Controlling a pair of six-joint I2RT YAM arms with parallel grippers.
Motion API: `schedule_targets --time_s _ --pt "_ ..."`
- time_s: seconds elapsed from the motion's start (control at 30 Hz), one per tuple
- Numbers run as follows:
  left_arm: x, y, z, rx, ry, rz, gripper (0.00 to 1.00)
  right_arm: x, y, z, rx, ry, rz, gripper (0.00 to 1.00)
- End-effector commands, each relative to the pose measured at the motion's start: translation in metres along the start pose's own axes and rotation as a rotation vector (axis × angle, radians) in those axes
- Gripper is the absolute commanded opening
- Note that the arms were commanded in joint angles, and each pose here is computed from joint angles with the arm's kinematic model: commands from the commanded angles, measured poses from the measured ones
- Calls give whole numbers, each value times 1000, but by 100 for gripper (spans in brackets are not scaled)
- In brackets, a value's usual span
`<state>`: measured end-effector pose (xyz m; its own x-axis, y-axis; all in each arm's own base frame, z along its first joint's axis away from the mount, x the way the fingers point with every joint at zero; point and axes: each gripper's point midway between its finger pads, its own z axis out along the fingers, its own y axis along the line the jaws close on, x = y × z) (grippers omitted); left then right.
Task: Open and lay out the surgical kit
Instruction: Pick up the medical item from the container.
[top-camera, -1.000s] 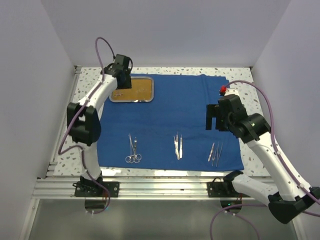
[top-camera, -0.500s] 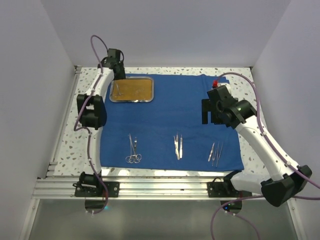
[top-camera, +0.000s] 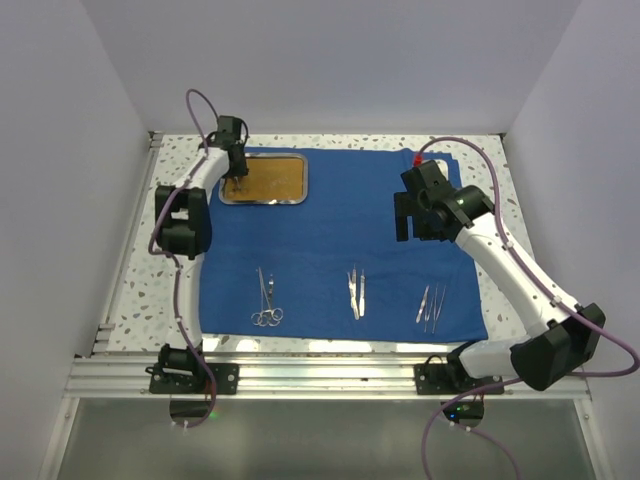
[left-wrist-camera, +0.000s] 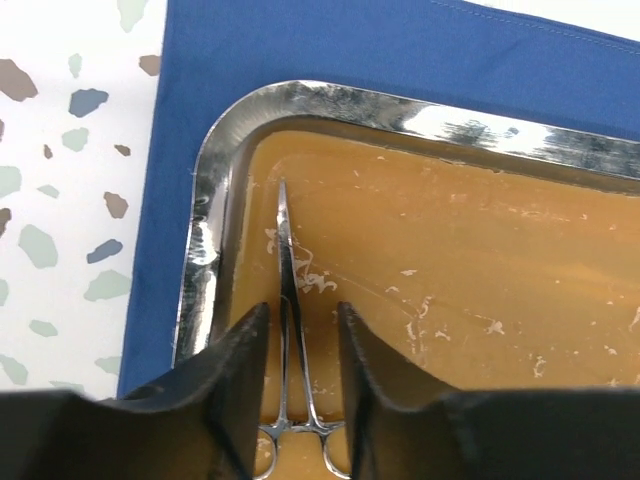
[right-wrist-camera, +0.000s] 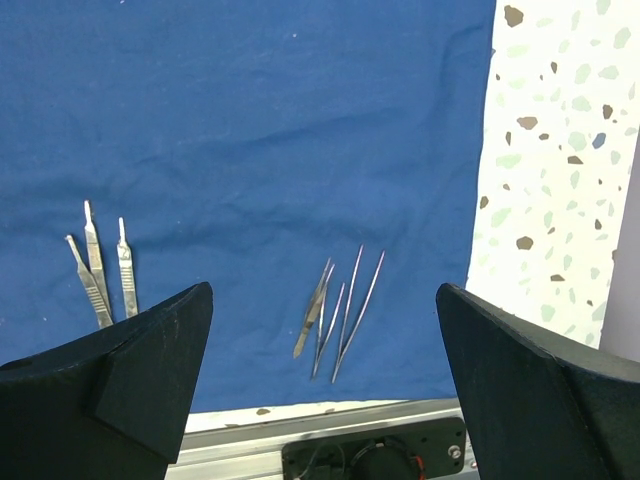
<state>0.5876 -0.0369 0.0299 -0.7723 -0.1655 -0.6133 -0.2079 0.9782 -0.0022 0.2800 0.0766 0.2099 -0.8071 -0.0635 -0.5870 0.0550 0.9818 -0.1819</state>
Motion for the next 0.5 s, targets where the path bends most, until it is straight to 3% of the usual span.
schedule_targets --time_s 0.0,0.07,0.3,0.47 --pt "31 1 16 25 75 2 34 -20 2 -6 -8 -61 11 98" --pt "37 2 18 34 94 -8 25 -21 1 -6 -6 -61 11 98" --pt "54 7 25 21 135 -7 14 -23 -1 -6 5 -66 -13 98" --pt "69 9 31 29 169 -3 0 -23 -2 -6 6 -68 -16 98"
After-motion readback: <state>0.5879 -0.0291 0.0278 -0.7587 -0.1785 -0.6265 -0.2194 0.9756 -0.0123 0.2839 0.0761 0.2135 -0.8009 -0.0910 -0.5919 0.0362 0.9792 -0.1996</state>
